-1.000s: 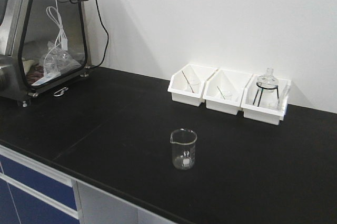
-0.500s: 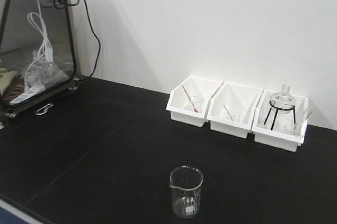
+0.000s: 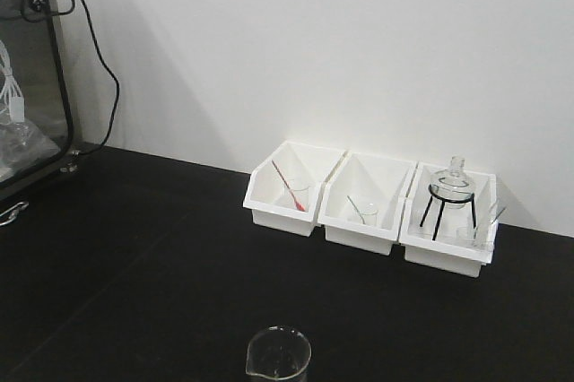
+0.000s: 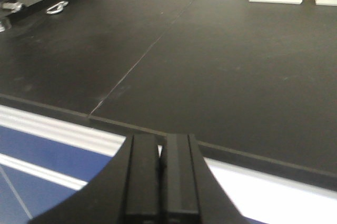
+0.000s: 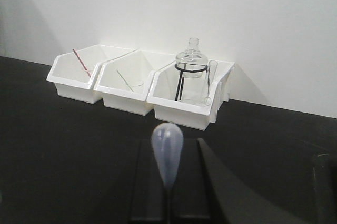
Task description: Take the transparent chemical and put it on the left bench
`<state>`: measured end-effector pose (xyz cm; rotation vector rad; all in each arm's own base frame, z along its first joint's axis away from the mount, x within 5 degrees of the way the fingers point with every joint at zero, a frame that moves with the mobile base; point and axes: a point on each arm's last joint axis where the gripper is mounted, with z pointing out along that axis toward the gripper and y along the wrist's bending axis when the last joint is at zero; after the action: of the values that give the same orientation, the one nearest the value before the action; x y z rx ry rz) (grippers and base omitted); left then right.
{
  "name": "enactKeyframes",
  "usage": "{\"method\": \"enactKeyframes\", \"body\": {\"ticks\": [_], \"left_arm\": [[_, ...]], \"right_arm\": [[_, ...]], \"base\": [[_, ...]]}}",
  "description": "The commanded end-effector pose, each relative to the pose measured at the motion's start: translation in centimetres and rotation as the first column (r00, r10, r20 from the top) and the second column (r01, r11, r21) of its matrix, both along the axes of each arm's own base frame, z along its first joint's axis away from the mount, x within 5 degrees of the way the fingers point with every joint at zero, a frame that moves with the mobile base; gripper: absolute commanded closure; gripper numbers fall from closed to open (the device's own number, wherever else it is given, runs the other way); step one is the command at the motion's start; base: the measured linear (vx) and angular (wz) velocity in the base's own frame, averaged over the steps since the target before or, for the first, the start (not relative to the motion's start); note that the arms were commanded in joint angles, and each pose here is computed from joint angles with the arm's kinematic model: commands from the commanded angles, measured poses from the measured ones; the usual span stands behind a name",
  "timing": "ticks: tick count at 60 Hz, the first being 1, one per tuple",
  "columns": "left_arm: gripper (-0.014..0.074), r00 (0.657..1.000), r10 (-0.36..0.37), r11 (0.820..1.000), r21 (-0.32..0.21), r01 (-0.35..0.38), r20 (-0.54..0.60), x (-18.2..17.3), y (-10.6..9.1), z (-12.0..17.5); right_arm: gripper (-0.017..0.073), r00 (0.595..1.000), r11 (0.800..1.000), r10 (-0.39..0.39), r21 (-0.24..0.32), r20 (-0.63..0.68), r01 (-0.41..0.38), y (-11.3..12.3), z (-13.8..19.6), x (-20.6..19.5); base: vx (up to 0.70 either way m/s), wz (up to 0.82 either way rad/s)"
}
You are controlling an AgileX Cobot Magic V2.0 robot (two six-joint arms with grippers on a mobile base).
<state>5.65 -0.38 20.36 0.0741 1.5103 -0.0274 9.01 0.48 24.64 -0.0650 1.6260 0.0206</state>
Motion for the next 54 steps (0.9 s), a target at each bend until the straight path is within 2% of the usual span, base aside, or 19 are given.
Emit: {"method": "enactKeyframes", "body": {"ticks": [1,33,46,54], "left_arm": [[0.0597,0.997,0.000,1.000,-0.014,0.001,0.080,-0.1,0.0,0.3],[0.0597,0.997,0.000,1.000,-0.014,0.001,0.080,-0.1,0.0,0.3],[0.0597,0.997,0.000,1.000,-0.014,0.001,0.080,-0.1,0.0,0.3],[0.0597,0.997,0.000,1.000,-0.014,0.001,0.080,-0.1,0.0,0.3]], "right_arm": [[0.0562,0.997,1.000,0.030,-0.004,0.074,-0.030,0.3,1.4,0.1],[0.0562,0.996,0.999,0.038,-0.005,0.086,-0.038,0.3,1.5,0.1],[0.0562,0.973,0.991,0.122,0.022,0.194,-0.129,1.2,3.8,1.0],[0.0562,0.965,0.978,0.173,0.082,0.200,-0.192,1.7,6.1,3.8]], "base": [[0.11,-0.14],[0.04,-0.06],[0.00,0.01],[0.00,0.00]]}}
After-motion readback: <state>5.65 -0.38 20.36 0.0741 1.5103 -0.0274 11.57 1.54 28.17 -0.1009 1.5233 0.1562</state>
